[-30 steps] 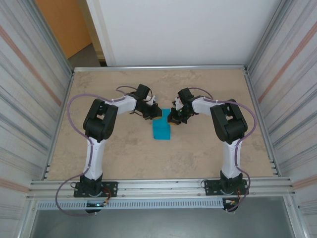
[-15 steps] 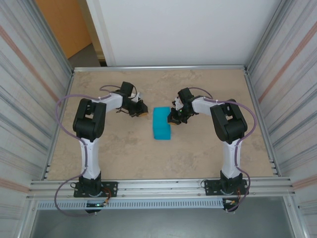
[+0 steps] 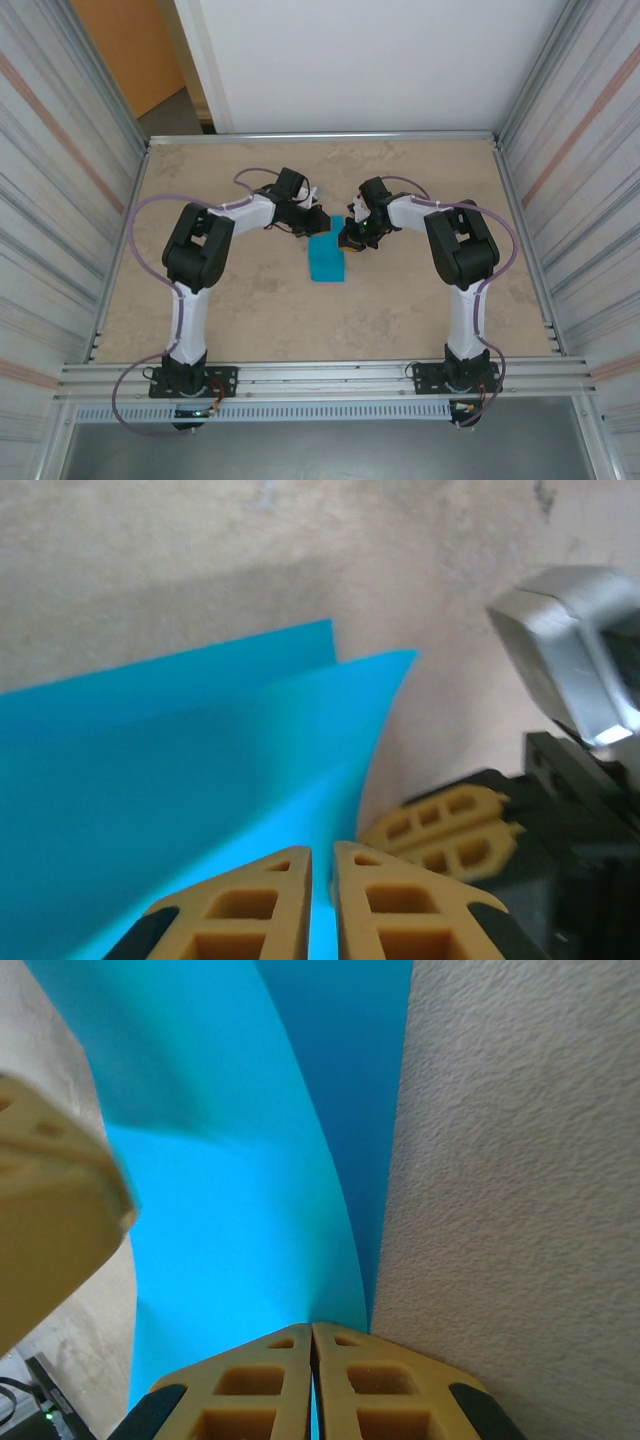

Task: Fold a paper plane with a square sheet of paper (pick it up from the middle)
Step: First fold the square sheet of paper in half at the center of the table.

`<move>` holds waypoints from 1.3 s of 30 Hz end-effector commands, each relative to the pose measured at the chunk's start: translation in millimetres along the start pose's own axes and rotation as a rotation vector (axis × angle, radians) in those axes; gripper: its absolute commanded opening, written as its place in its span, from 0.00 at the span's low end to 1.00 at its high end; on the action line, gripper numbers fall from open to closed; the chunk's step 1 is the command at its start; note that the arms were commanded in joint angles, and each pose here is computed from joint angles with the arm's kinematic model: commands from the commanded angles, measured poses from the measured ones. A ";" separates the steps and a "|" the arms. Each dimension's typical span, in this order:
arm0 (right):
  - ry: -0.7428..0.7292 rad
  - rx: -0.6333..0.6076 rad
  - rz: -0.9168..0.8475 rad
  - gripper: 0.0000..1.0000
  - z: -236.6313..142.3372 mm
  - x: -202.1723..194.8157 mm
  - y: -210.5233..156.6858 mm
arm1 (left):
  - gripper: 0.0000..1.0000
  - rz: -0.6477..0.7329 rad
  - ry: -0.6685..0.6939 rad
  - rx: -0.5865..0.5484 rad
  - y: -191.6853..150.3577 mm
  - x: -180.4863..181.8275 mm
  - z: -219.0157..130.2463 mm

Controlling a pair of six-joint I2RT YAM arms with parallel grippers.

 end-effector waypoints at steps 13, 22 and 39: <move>-0.419 0.156 0.156 0.11 25.4 -107.1 -48.0 | 0.15 -0.080 0.143 -0.015 23.1 69.2 1.7; -0.425 0.154 0.165 0.11 25.3 -109.0 -47.9 | 0.15 -0.113 0.222 -0.028 38.1 88.2 -18.0; -0.413 0.148 0.154 0.11 25.4 -99.4 -47.9 | 0.15 -0.053 -0.013 -0.064 -4.6 -16.8 -64.7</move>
Point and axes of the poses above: each hand's point on the last joint's axis, 136 mm out from that joint toward the fingers, its own z axis out along the fingers, its own x axis along the line the jaws close on, y = z × x, the point moved 4 cm from there along -z, back along the fingers, and after that the axes turned 6 degrees about z, right-handed, at the moved point
